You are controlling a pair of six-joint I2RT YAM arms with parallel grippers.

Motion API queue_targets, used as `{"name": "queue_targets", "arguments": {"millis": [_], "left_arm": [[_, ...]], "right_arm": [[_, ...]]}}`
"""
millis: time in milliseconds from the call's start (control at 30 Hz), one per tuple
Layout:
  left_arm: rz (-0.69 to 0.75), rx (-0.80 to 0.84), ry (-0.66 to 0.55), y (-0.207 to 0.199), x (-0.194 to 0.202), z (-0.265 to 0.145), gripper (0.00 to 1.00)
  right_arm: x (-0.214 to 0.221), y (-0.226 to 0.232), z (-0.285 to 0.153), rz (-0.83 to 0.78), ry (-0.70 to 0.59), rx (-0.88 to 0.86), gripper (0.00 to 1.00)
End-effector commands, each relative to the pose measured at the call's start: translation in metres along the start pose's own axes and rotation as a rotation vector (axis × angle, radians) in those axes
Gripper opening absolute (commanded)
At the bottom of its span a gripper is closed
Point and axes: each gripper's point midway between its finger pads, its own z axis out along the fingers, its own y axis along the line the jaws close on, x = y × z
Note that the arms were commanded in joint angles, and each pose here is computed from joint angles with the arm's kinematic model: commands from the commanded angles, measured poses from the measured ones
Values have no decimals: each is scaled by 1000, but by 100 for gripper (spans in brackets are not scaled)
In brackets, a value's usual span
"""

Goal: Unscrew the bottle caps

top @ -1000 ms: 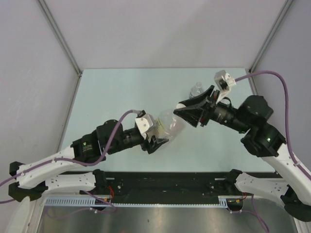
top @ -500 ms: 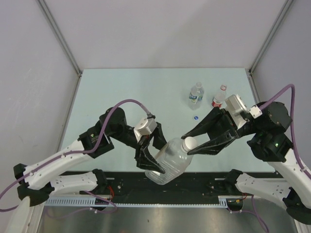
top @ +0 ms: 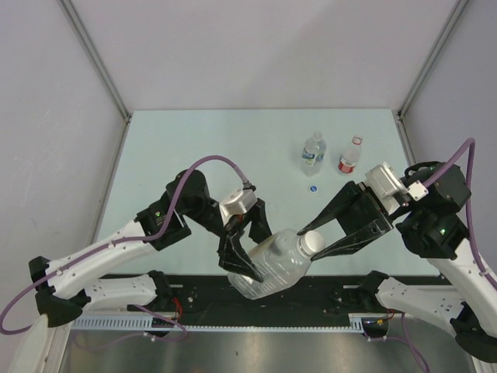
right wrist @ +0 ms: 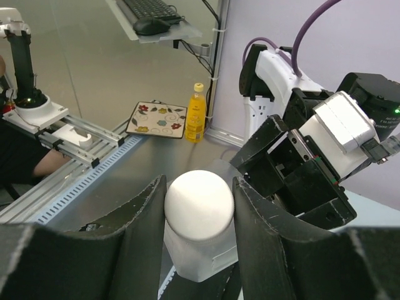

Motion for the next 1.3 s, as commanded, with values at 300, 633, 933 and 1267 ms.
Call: {"name": "queue_targets", "arguments": {"millis": [300,633,933,1267], "left_arm": [[220,-41,-50,-8,-28,-10,0],[198,-104,-26,9,-13,-15,0],[184,-188,-12,24,-2,-26,0],[294,-712,-118,57,-24,-86,0]], "right_arm": [[8,6,-5,76,26,-20,0],[-15,10,-10,33,-13,-8,0],[-51,-63,-48,-41,-183,541,0],[71,-203,-208,263,-41,1647,0]]}}
